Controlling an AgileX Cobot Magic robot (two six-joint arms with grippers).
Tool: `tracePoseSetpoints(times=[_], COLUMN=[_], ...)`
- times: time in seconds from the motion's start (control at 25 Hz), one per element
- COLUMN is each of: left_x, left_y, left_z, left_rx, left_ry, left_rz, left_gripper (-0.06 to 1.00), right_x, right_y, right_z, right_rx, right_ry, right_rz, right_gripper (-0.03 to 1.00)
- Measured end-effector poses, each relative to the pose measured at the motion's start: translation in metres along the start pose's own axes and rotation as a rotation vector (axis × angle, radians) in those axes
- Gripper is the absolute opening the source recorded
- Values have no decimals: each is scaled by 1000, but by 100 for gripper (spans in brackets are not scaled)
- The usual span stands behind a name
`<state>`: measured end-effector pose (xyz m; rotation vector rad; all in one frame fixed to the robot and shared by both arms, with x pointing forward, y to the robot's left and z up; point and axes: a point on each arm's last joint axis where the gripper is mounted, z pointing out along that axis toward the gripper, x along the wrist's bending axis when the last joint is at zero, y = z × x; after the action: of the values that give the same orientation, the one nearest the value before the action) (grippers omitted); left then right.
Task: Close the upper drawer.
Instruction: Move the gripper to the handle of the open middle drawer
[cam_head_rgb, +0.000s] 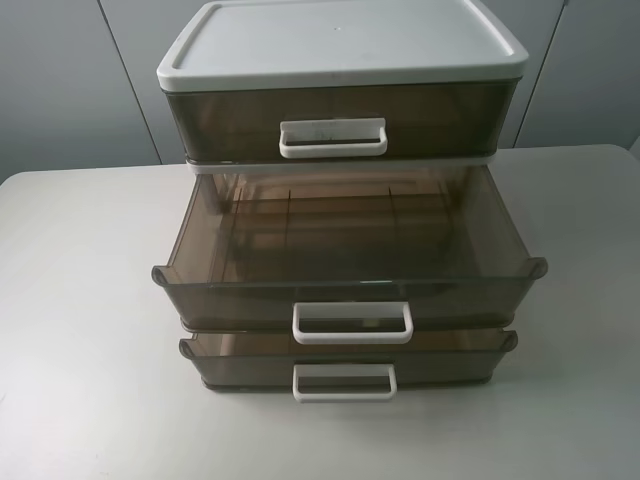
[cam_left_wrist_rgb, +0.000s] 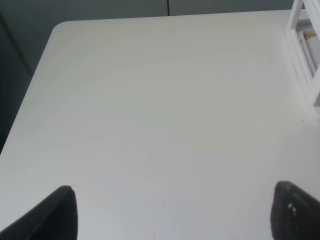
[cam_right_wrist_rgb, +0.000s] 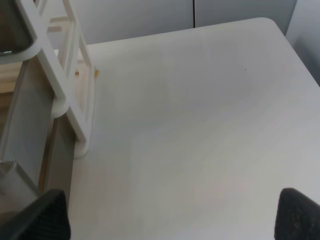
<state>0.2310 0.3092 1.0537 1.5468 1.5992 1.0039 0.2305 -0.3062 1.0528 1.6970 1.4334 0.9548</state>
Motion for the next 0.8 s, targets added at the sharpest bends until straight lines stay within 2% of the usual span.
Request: tracePoseSetpoints(times=[0.8], left_x=[0], left_y=[0], left_z=[0], left_rx=[0], left_ry=[0], left_rz=[0], left_gripper=[74], right_x=[0], right_y=[0], right_z=[0], right_rx=[0], right_ry=[0], right_rz=[0], right_gripper=[62])
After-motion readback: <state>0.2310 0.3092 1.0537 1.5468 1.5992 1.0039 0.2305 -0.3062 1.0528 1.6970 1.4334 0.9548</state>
